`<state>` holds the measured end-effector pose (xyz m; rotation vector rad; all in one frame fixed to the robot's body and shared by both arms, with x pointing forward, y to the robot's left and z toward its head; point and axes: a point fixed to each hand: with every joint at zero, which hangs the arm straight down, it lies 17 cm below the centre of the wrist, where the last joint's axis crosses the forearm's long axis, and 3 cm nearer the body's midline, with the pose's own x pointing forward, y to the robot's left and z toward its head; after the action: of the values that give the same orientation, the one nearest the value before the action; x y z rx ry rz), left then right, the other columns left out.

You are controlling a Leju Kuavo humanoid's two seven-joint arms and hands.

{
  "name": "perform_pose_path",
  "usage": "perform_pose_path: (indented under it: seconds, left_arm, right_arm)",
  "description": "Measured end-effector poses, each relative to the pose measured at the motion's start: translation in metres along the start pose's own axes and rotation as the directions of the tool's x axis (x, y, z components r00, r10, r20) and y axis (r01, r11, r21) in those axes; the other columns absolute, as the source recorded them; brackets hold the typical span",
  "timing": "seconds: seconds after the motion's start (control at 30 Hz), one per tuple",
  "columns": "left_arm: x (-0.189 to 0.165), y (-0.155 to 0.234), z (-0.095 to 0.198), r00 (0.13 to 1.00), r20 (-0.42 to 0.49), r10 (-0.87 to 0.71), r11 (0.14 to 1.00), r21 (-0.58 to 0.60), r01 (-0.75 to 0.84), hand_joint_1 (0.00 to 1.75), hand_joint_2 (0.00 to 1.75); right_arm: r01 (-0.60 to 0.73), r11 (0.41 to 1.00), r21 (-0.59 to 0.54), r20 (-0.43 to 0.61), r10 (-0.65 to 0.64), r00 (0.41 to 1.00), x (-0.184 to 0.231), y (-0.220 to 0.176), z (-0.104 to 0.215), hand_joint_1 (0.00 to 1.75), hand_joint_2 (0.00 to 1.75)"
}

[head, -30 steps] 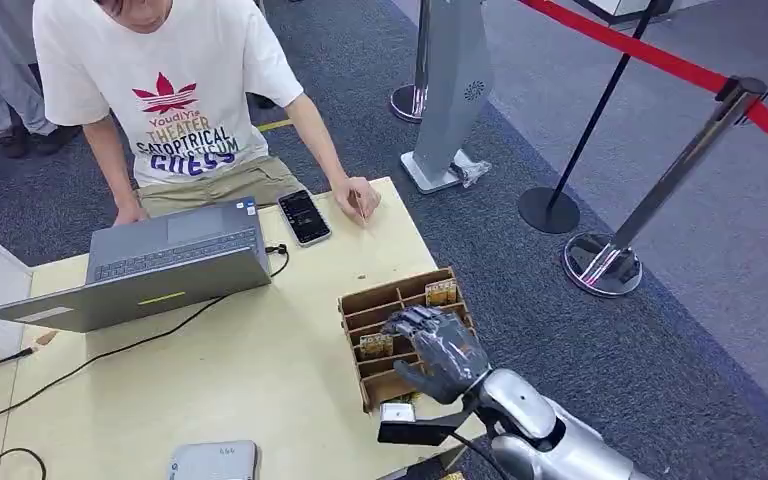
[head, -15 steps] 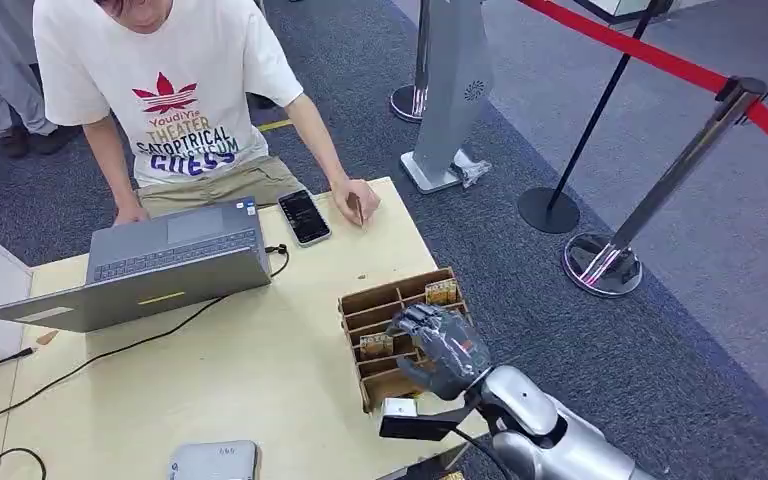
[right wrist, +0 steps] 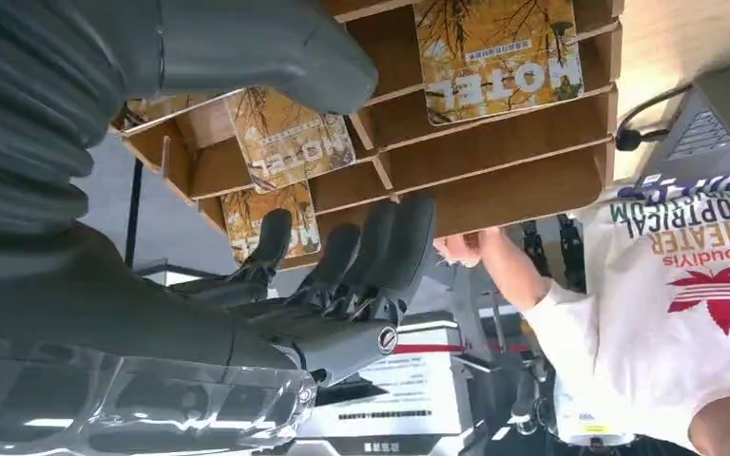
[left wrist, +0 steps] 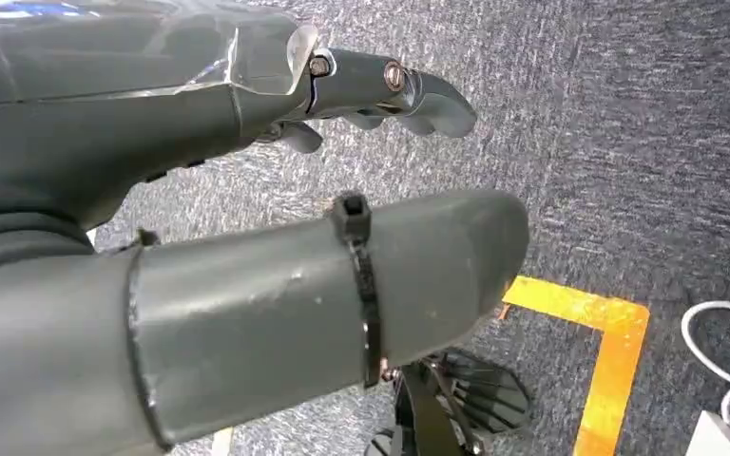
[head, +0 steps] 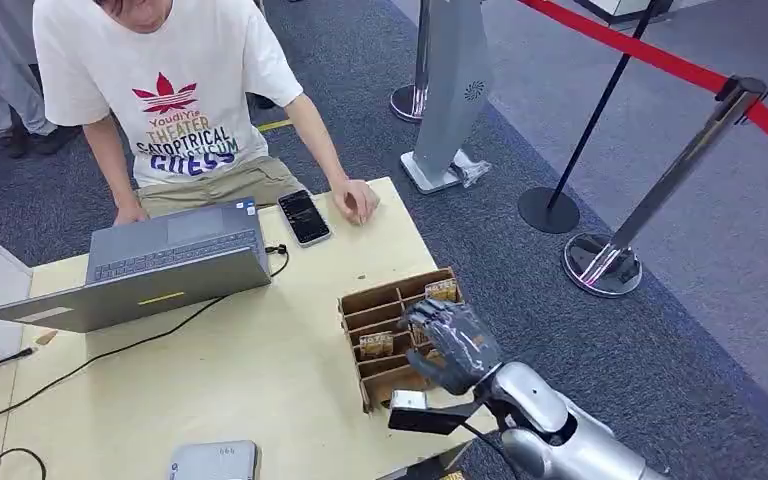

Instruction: Pass the card to the sensor for recognition and then transmit it.

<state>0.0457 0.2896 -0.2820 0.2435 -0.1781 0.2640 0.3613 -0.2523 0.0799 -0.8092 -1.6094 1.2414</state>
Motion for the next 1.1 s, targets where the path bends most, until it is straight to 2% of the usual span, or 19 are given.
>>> perform_pose_path:
  seconds: [0.23,1.1]
  left_arm:
    - [-0.001,0.0,0.0,1.0,-0.001,0.024,1.0,0.004,-0.024,0.0,0.0]
    - [-0.005,-0.001,0.001,0.997,-0.007,0.08,0.997,0.007,-0.08,0.0,0.0]
  right_arm:
    - [-0.004,1.0,0.005,-0.024,0.004,1.0,-0.005,0.0,0.007,0.75,1.75]
    - [-0.014,0.999,0.046,-0.082,0.018,0.996,-0.024,0.0,0.026,0.79,1.75]
